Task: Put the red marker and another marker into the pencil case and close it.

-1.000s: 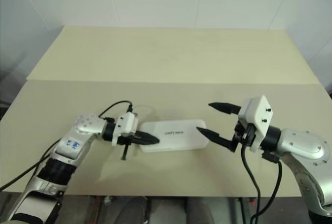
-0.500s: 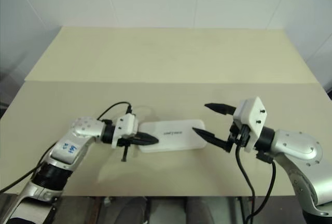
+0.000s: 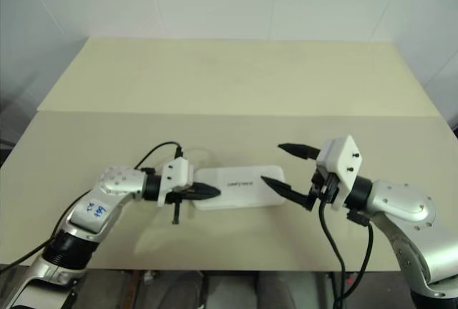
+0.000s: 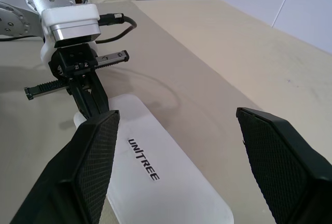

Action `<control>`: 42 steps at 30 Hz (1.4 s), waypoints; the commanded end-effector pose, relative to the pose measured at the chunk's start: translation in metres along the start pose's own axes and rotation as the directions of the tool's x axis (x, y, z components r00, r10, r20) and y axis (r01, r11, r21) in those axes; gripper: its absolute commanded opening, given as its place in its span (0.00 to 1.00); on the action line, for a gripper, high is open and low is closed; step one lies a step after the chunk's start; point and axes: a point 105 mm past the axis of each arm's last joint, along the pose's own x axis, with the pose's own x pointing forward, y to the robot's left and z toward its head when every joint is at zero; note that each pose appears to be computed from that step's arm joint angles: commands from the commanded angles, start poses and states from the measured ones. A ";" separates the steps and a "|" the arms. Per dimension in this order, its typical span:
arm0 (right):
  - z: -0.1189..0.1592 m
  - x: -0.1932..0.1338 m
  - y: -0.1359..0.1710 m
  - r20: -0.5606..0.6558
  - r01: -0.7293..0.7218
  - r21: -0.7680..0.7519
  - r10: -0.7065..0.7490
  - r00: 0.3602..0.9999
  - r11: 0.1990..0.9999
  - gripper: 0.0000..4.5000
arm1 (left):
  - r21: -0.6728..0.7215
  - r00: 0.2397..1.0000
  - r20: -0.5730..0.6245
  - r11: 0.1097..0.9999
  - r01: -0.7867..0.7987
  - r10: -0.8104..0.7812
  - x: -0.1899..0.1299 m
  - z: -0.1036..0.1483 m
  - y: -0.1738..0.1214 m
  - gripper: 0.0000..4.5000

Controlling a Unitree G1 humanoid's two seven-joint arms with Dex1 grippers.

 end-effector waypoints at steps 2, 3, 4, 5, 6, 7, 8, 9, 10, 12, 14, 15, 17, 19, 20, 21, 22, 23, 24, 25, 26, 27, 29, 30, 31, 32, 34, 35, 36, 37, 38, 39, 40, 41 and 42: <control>0.010 0.002 0.004 0.029 -0.014 -0.028 0.014 0.999 1.000 0.85 | -0.105 0.984 -0.155 0.989 -0.103 0.086 0.002 -0.040 0.002 0.01; 0.010 0.002 0.004 0.028 -0.015 -0.027 0.016 0.999 1.000 0.85 | -0.109 0.985 -0.149 0.988 -0.107 0.090 0.003 -0.039 0.002 0.01; 0.011 0.002 0.004 0.028 -0.016 -0.027 0.016 0.999 1.000 0.85 | -0.110 0.986 -0.144 0.988 -0.106 0.090 0.004 -0.038 0.002 0.01; 0.011 0.002 0.004 0.028 -0.017 -0.027 0.018 0.999 1.000 0.85 | -0.110 0.987 -0.133 0.989 -0.100 0.085 0.005 -0.036 0.002 0.01; 0.011 0.002 0.003 0.028 -0.017 -0.027 0.018 0.999 0.999 0.85 | -0.111 0.989 -0.121 0.989 -0.094 0.081 0.006 -0.033 0.001 0.01; 0.011 0.003 0.003 0.028 -0.019 -0.027 0.020 0.999 0.999 0.85 | -0.115 0.993 -0.096 0.990 -0.082 0.071 0.007 -0.029 0.000 0.01; 0.011 0.003 0.002 0.027 -0.020 -0.027 0.021 0.999 0.999 0.85 | -0.119 0.995 -0.077 0.990 -0.076 0.067 0.007 -0.026 0.000 0.01; 0.011 0.003 0.002 0.027 -0.022 -0.027 0.023 0.999 0.999 0.85 | -0.121 0.996 -0.055 0.990 -0.074 0.068 0.006 -0.022 0.000 0.01; 0.011 0.003 0.002 0.028 -0.024 -0.026 0.024 0.999 0.999 0.85 | -0.118 0.997 -0.032 0.991 -0.069 0.065 0.004 -0.018 0.000 0.01; 0.010 0.003 0.001 0.028 -0.028 -0.022 0.029 0.999 0.999 0.85 | -0.115 0.998 0.017 0.991 -0.065 0.068 -0.003 -0.008 0.002 0.01; 0.009 0.003 0.000 0.030 -0.033 -0.016 0.033 0.999 0.999 0.85 | -0.100 0.995 0.086 0.994 -0.050 0.058 -0.012 0.004 0.002 0.01; 0.007 0.003 0.000 0.029 -0.034 -0.012 0.035 0.999 0.999 0.85 | -0.099 0.992 0.113 0.994 -0.052 0.063 -0.016 0.009 0.002 0.01; 0.004 0.002 -0.002 0.021 -0.044 -0.007 0.044 0.999 0.999 0.85 | -0.092 0.982 0.167 0.993 -0.072 0.087 -0.032 0.018 0.006 0.01; 0.001 0.000 -0.004 0.015 -0.051 -0.004 0.051 0.999 0.999 0.85 | -0.079 0.975 0.193 0.992 -0.099 0.113 -0.043 0.023 0.010 0.05; -0.002 -0.001 -0.007 0.010 -0.051 -0.002 0.051 0.999 0.999 0.85 | -0.061 0.970 0.210 0.992 -0.112 0.123 -0.052 0.026 0.012 0.07; -0.004 -0.003 -0.009 0.004 -0.052 -0.002 0.052 0.999 0.999 0.85 | -0.052 0.965 0.225 0.991 -0.126 0.135 -0.060 0.030 0.013 0.10; -0.006 -0.005 -0.011 -0.001 -0.052 -0.003 0.052 0.999 0.999 0.85 | -0.032 0.961 0.237 0.990 -0.140 0.143 -0.067 0.034 0.015 0.15; -0.008 -0.007 -0.014 -0.005 -0.048 -0.003 0.048 0.999 0.999 0.85 | -0.021 0.957 0.247 0.988 -0.154 0.155 -0.071 0.037 0.016 0.21; -0.009 -0.008 -0.015 -0.007 -0.046 -0.003 0.046 0.999 0.999 0.85 | -0.016 0.954 0.251 0.986 -0.164 0.162 -0.073 0.039 0.017 0.30; -0.010 -0.011 -0.017 -0.011 -0.042 -0.002 0.042 0.999 0.999 0.85 | -0.018 0.952 0.260 0.986 -0.163 0.162 -0.073 0.041 0.017 0.36; -0.013 -0.015 -0.020 -0.026 -0.030 -0.005 0.030 0.999 1.000 0.85 | -0.013 0.948 0.272 0.986 -0.166 0.163 -0.075 0.044 0.018 0.44; -0.015 -0.019 -0.022 -0.037 -0.022 -0.008 0.022 0.999 1.000 0.85 | -0.006 0.947 0.278 0.986 -0.165 0.161 -0.075 0.047 0.018 0.52; -0.016 -0.025 -0.025 -0.051 -0.006 -0.012 0.005 0.999 1.000 0.85 | 0.012 0.942 0.290 0.984 -0.177 0.166 -0.074 0.050 0.020 0.67; -0.016 -0.029 -0.026 -0.060 0.007 -0.015 -0.008 0.998 1.000 0.85 | 0.016 0.939 0.300 0.984 -0.178 0.165 -0.072 0.052 0.022 0.76; -0.017 -0.034 -0.027 -0.069 0.022 -0.021 -0.023 0.997 1.000 0.85 | 0.015 0.936 0.314 0.984 -0.176 0.162 -0.069 0.053 0.023 0.83; -0.017 -0.037 -0.027 -0.077 0.036 -0.025 -0.038 0.996 0.999 0.85 | 0.012 0.933 0.323 0.985 -0.170 0.157 -0.066 0.055 0.025 0.91; -0.018 -0.044 -0.027 -0.088 0.055 -0.030 -0.057 0.994 0.998 0.85 | 0.019 0.932 0.334 0.987 -0.159 0.143 -0.059 0.056 0.027 1.00; -0.017 -0.046 -0.028 -0.089 0.066 -0.034 -0.069 0.994 0.997 0.85 | 0.021 0.932 0.337 0.989 -0.149 0.134 -0.056 0.057 0.028 1.00; -0.016 -0.048 -0.028 -0.089 0.079 -0.036 -0.082 0.993 0.996 0.85 | 0.025 0.931 0.340 0.989 -0.149 0.132 -0.053 0.058 0.029 1.00; -0.016 -0.052 -0.030 -0.092 0.088 -0.039 -0.092 0.992 0.995 0.85 | 0.028 0.932 0.339 0.989 -0.146 0.128 -0.049 0.060 0.031 1.00; -0.016 -0.054 -0.031 -0.095 0.096 -0.042 -0.099 0.990 0.995 0.85 | 0.036 0.933 0.337 0.989 -0.144 0.124 -0.045 0.061 0.032 1.00; -0.016 -0.056 -0.030 -0.099 0.102 -0.044 -0.106 0.989 0.994 0.85 | 0.044 0.936 0.330 0.988 -0.148 0.126 -0.043 0.061 0.034 1.00; -0.017 -0.057 -0.030 -0.103 0.105 -0.046 -0.109 0.989 0.993 0.85 | 0.046 0.936 0.329 0.988 -0.151 0.128 -0.042 0.061 0.036 1.00; -0.018 -0.058 -0.029 -0.106 0.110 -0.046 -0.114 0.988 0.993 0.85 | 0.048 0.935 0.333 0.987 -0.151 0.127 -0.041 0.061 0.037 1.00; -0.019 -0.060 -0.029 -0.108 0.117 -0.044 -0.121 0.987 0.992 0.85 | 0.049 0.934 0.335 0.987 -0.152 0.127 -0.039 0.062 0.037 1.00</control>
